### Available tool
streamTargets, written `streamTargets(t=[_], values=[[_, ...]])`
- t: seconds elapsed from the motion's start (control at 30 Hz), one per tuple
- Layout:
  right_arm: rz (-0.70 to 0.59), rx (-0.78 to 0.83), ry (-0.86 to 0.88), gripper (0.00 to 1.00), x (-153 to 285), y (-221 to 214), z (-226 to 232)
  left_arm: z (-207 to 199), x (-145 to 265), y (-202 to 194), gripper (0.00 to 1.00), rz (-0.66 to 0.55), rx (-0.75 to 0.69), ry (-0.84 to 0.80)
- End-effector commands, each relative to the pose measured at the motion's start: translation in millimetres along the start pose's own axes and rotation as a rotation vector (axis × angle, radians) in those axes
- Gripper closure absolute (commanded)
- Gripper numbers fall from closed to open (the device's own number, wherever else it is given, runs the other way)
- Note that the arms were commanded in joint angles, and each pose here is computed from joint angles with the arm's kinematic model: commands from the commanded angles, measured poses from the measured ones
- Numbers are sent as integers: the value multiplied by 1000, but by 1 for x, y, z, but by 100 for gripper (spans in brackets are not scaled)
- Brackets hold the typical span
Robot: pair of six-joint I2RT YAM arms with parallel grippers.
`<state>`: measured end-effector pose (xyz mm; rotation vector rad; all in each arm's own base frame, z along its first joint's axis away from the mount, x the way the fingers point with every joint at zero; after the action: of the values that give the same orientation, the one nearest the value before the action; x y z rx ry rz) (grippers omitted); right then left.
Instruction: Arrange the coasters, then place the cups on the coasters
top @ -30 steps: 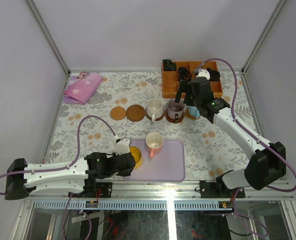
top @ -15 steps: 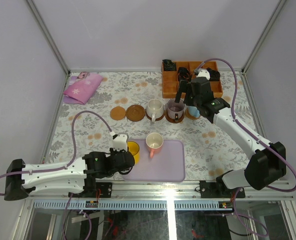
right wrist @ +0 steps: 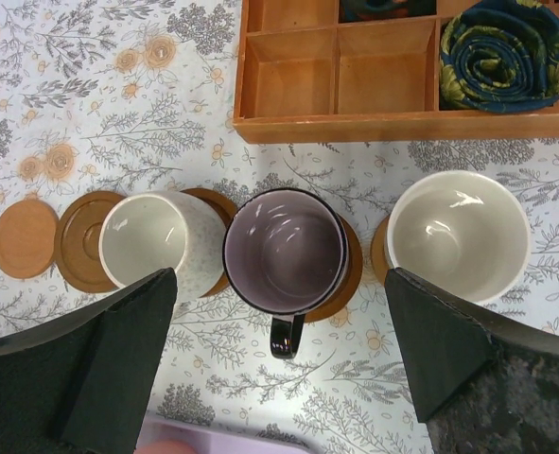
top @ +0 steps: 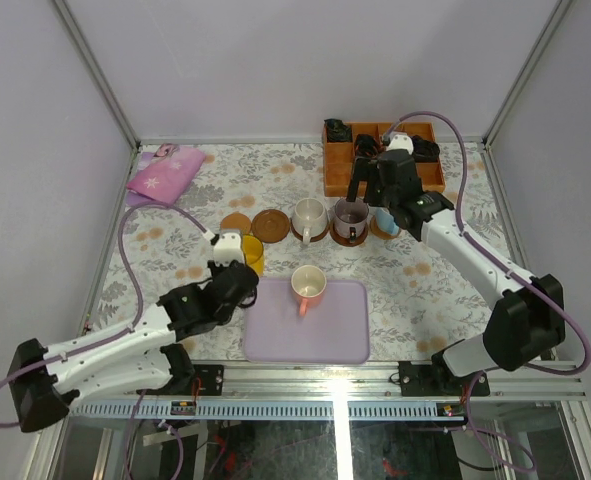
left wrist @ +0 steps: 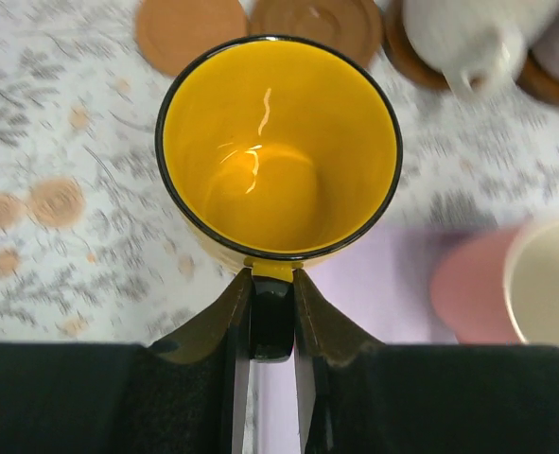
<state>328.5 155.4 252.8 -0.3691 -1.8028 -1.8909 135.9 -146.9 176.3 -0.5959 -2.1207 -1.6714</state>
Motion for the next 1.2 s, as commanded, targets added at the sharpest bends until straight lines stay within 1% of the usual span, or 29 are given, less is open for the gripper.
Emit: streamTargets(t=[0.0,0.13,0.27,0.4,0.53,0.9,1.17], values=[[-107,17,4,0,-5,29,4,-8,-40,55,100,-228,81,-54],[-133,37,-4,1,-12,32,3,-11,-75,85,100,-308,69,-56],[-163,66,-9,1,-19,33,3,-31,-101,101,100,-353,9,-104],[-177,91,-9,1,-25,33,3,-43,-124,104,100,-370,-30,-138],[-182,102,-8,1,-29,32,3,-46,-139,108,100,-390,-24,-155],[-162,106,7,1,-38,28,6,-42,-167,107,100,-336,36,-160],[-151,104,14,1,-42,26,8,-36,-173,106,100,-319,63,-158]])
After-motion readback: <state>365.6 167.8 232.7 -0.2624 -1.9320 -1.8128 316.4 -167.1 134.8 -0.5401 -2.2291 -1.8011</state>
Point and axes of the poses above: each gripper's point midway between its finger pads, its own x axis back along the fingers, its own z axis along the line the jaws close on, y = z × x, the point moved 8 cm from there along x, back along the fingers, and after that the axes turned 9 degrees about x, right-handed, at the moved point
